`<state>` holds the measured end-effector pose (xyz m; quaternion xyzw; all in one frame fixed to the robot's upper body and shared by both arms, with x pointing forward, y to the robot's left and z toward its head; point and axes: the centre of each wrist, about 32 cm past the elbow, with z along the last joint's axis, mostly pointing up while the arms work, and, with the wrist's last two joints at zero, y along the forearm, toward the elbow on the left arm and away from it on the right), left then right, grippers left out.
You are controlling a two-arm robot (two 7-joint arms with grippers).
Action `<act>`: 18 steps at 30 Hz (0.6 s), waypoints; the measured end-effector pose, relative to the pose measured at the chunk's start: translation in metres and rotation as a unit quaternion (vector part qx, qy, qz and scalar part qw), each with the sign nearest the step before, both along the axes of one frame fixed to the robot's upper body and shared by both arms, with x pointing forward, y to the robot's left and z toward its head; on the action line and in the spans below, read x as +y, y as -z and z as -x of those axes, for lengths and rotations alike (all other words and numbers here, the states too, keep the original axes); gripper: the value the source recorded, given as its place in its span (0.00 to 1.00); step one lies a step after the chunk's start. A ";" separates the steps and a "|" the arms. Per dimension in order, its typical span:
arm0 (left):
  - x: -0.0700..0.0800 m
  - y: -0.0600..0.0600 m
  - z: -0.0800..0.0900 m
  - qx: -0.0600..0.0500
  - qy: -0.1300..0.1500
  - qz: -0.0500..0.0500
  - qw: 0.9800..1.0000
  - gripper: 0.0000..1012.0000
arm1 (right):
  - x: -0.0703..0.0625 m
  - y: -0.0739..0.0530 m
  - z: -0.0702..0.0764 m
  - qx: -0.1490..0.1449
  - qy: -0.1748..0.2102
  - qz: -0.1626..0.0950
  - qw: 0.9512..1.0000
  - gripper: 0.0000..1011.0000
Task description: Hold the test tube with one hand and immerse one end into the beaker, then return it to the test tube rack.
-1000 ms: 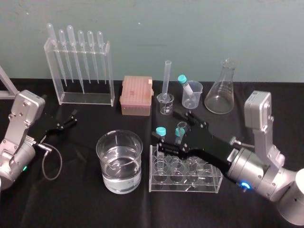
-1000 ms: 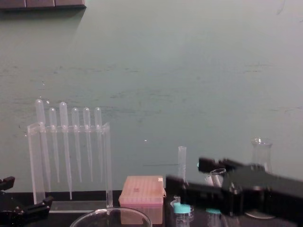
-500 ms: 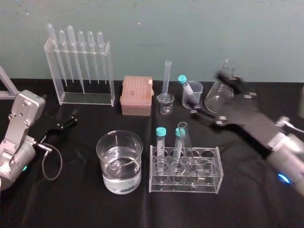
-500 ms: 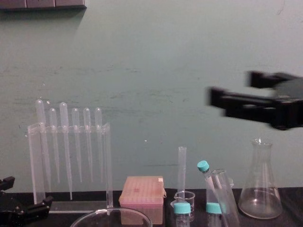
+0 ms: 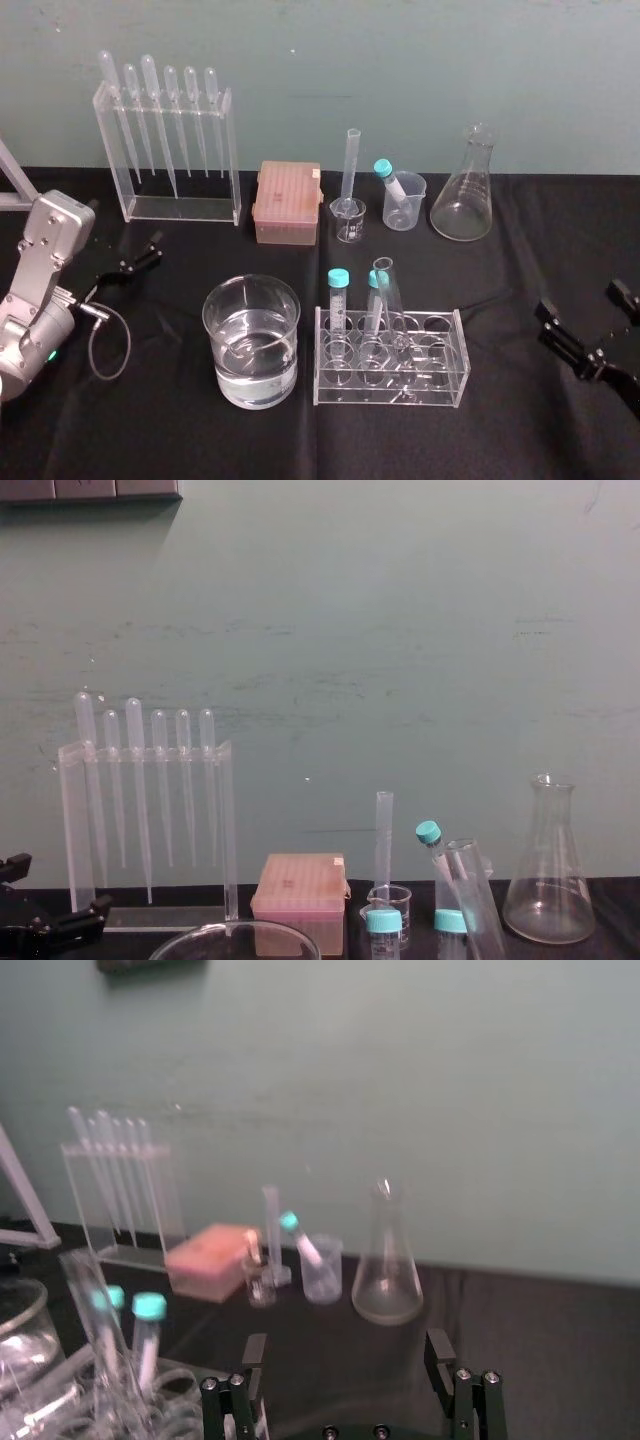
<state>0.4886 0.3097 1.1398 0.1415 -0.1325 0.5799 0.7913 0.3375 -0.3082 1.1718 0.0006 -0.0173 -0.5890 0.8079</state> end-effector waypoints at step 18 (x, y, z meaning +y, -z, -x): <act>0.000 0.000 0.000 0.000 0.000 0.000 1.000 0.99 | -0.005 0.022 -0.003 0.038 0.006 -0.030 0.999 0.99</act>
